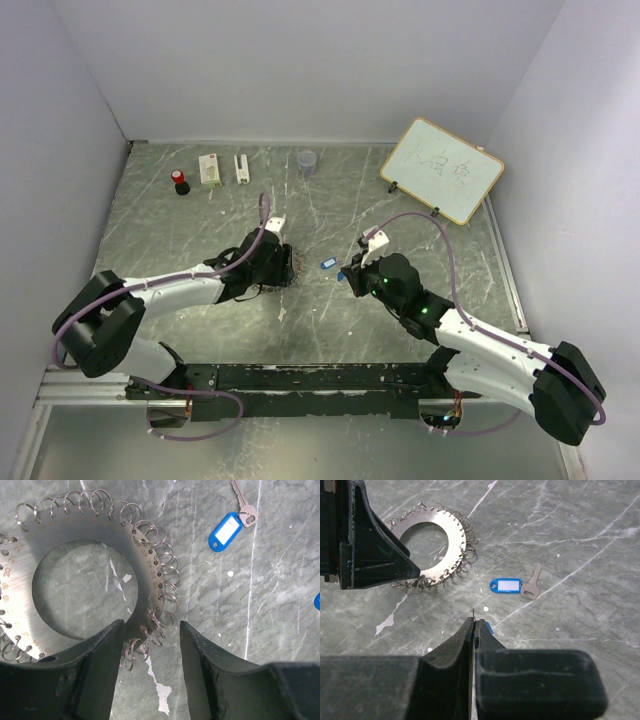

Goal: Put the keys on the keyring
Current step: Pick up the key from the center of the board, then pick up the keyring from the center of the board, then insert the key onto the keyring.

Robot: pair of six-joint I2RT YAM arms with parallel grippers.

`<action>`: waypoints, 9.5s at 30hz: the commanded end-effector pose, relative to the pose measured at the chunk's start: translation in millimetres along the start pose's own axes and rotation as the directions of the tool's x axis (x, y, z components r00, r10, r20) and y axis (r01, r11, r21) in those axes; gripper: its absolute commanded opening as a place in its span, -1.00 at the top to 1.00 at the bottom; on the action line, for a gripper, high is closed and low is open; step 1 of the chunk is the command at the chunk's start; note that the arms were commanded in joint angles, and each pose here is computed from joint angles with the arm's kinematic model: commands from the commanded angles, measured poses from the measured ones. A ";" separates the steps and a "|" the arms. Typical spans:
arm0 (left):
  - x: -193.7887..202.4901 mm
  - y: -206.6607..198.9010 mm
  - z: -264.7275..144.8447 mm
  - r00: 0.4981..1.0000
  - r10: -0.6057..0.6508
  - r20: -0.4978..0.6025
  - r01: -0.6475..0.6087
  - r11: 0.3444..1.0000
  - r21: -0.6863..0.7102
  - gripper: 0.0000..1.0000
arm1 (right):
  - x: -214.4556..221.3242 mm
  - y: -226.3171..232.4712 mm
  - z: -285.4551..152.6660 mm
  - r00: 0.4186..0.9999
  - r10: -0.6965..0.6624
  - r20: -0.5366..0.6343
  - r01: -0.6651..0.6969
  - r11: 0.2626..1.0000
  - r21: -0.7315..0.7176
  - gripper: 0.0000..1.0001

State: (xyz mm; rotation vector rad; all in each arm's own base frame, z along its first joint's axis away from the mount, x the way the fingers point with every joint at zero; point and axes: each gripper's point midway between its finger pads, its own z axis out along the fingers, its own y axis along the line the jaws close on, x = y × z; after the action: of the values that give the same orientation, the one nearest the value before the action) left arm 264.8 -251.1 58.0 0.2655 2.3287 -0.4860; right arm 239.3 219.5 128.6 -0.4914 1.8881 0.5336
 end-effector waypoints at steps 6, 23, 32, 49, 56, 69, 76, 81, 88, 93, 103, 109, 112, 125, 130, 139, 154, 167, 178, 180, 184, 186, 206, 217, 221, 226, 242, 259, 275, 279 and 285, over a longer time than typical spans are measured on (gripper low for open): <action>-7.3 -19.5 9.4 1.000 -0.005 0.001 0.005 0.998 0.060 -0.13 | -0.6 -3.1 -1.5 1.000 0.014 0.016 -0.014 1.000 0.016 1.00; 6.2 -24.5 13.2 0.998 0.026 -0.049 -0.024 0.999 0.048 0.05 | 1.5 -4.3 -3.2 1.000 0.022 0.016 -0.022 1.000 0.021 1.00; 17.0 -20.8 14.1 0.996 0.042 -0.081 -0.041 0.999 0.010 0.06 | 0.7 -4.9 -4.4 1.000 0.022 0.018 -0.023 0.999 0.023 1.00; 21.0 -14.6 19.6 0.993 0.060 -0.098 -0.064 0.997 -0.045 0.23 | 1.5 -4.4 -4.6 1.000 0.025 0.015 -0.025 0.999 0.022 1.00; 18.0 -15.3 18.5 0.994 0.061 -0.092 -0.065 0.997 -0.049 0.62 | 1.5 -4.7 -4.3 1.000 0.028 0.015 -0.028 0.999 0.023 1.00; -17.4 -25.6 0.3 0.999 0.043 0.015 -0.042 0.999 -0.032 0.87 | -0.2 -3.7 -6.1 0.999 0.030 0.017 -0.030 0.999 0.019 1.00; -61.3 -42.0 -25.6 0.990 0.033 0.137 -0.035 0.999 0.017 0.86 | -8.2 2.8 -2.7 0.999 0.023 0.025 -0.023 1.000 -0.011 1.00; -68.1 -52.3 -33.4 0.986 0.041 0.163 -0.054 0.996 0.076 0.86 | -18.7 13.4 -0.4 0.999 0.016 0.047 -0.013 0.998 -0.065 1.00; -75.9 -59.6 -44.3 0.982 0.022 0.190 -0.045 0.992 0.116 0.86 | -31.4 28.6 -0.1 0.996 0.003 0.089 0.011 0.989 -0.147 1.00; -80.5 -65.0 -49.8 0.980 0.011 0.201 -0.041 0.989 0.143 0.86 | -33.4 36.1 6.4 0.996 -0.003 0.088 0.019 0.983 -0.183 1.00; -76.9 -71.3 -48.0 0.982 0.010 0.187 -0.044 0.983 0.178 0.86 | -34.4 46.1 28.1 0.996 -0.032 0.083 0.050 0.973 -0.224 1.00; -73.1 -73.3 -46.6 0.983 0.016 0.183 -0.053 0.979 0.197 0.86 | -33.5 47.2 40.6 0.996 -0.064 0.069 0.078 0.971 -0.224 1.00; -72.6 -74.3 -46.9 0.982 0.021 0.185 -0.059 0.977 0.206 0.86 | -33.3 48.9 44.7 0.995 -0.074 0.066 0.087 0.969 -0.232 1.00; -66.8 -76.6 -48.2 0.983 0.029 0.182 -0.072 0.969 0.235 0.86 | -29.5 48.4 56.2 0.994 -0.105 0.035 0.110 0.968 -0.227 1.00; -67.2 -77.7 -49.3 0.982 0.028 0.186 -0.074 0.968 0.241 0.86 | -26.6 48.1 59.3 0.994 -0.112 0.022 0.114 0.967 -0.226 1.00; -67.9 -78.3 -50.1 0.981 0.027 0.190 -0.074 0.967 0.246 0.86 | -21.3 47.6 63.0 0.992 -0.124 0.005 0.122 0.967 -0.225 1.00; -66.3 -79.9 -48.2 0.983 0.031 0.181 -0.077 0.964 0.253 0.87 | -22.3 49.4 64.4 0.992 -0.129 0.009 0.127 0.964 -0.235 1.00; -63.8 -79.9 -45.5 0.984 0.032 0.172 -0.076 0.965 0.252 0.87 | -26.4 55.2 61.8 0.992 -0.123 0.023 0.125 0.957 -0.263 1.00; -61.6 -80.9 -41.3 0.986 0.038 0.160 -0.078 0.964 0.253 0.87 | -27.3 60.1 58.8 0.991 -0.129 0.028 0.131 0.948 -0.291 1.00; -60.8 -81.4 -40.4 0.987 0.040 0.157 -0.080 0.964 0.254 0.87 | -27.8 60.7 58.2 0.991 -0.128 0.029 0.130 0.947 -0.293 1.00; -60.7 -81.3 -39.0 0.987 0.042 0.155 -0.081 0.964 0.253 0.86 | -27.4 62.5 57.2 0.991 -0.130 0.027 0.132 0.944 -0.301 1.00; -61.3 -81.3 -38.9 0.987 0.041 0.157 -0.080 0.964 0.252 0.87 | -27.1 63.3 57.2 0.991 -0.133 0.024 0.134 0.943 -0.305 1.00; -66.3 -76.6 -38.8 0.982 0.011 0.190 -0.056 0.971 0.231 0.86 | -27.0 80.7 47.7 0.999 -0.036 -0.011 0.029 0.923 -0.384 1.00; -61.7 -75.8 -36.5 0.983 0.000 0.185 -0.045 0.971 0.236 0.86 | -42.5 77.0 43.3 1.000 -0.029 0.007 0.030 0.936 -0.351 1.00; -61.2 -76.1 -37.2 0.982 -0.004 0.187 -0.042 0.970 0.241 0.86 | -43.5 75.3 44.2 1.000 -0.023 0.002 0.022 0.941 -0.339 1.00; -60.1 -75.5 -37.1 0.983 -0.006 0.184 -0.039 0.970 0.241 0.86 | -43.7 72.5 44.6 1.000 -0.013 -0.003 0.012 0.947 -0.321 1.00; -61.4 -75.7 -42.5 0.980 -0.028 0.195 -0.022 0.968 0.252 0.34 | -47.8 67.3 42.5 1.000 -0.001 0.001 0.002 0.958 -0.288 1.00; -60.3 -64.3 -45.0 0.972 -0.068 0.226 0.017 0.975 0.220 -0.04 | -61.7 60.5 35.5 0.999 -0.048 0.016 0.051 0.966 -0.253 1.00; -81.0 -50.4 -83.7 0.893 -0.169 0.416 0.058 0.962 0.267 -0.11 | -100.8 51.5 25.5 0.990 -0.132 0.042 0.138 0.971 -0.196 1.00; -86.7 -50.2 -89.3 0.882 -0.155 0.445 0.035 0.963 0.267 -0.12 | -113.7 50.7 20.3 0.987 -0.158 0.042 0.163 0.968 -0.189 1.00; -94.0 -61.5 -93.7 0.865 -0.143 0.481 -0.019 0.949 0.316 -0.14 | -129.2 53.9 11.2 0.982 -0.190 0.026 0.191 0.960 -0.203 1.00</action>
State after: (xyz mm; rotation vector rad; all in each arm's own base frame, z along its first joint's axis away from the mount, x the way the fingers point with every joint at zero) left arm 252.5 -264.6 181.2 0.1515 1.8549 -0.8006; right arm 263.2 285.6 223.3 -0.7799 1.8169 0.6190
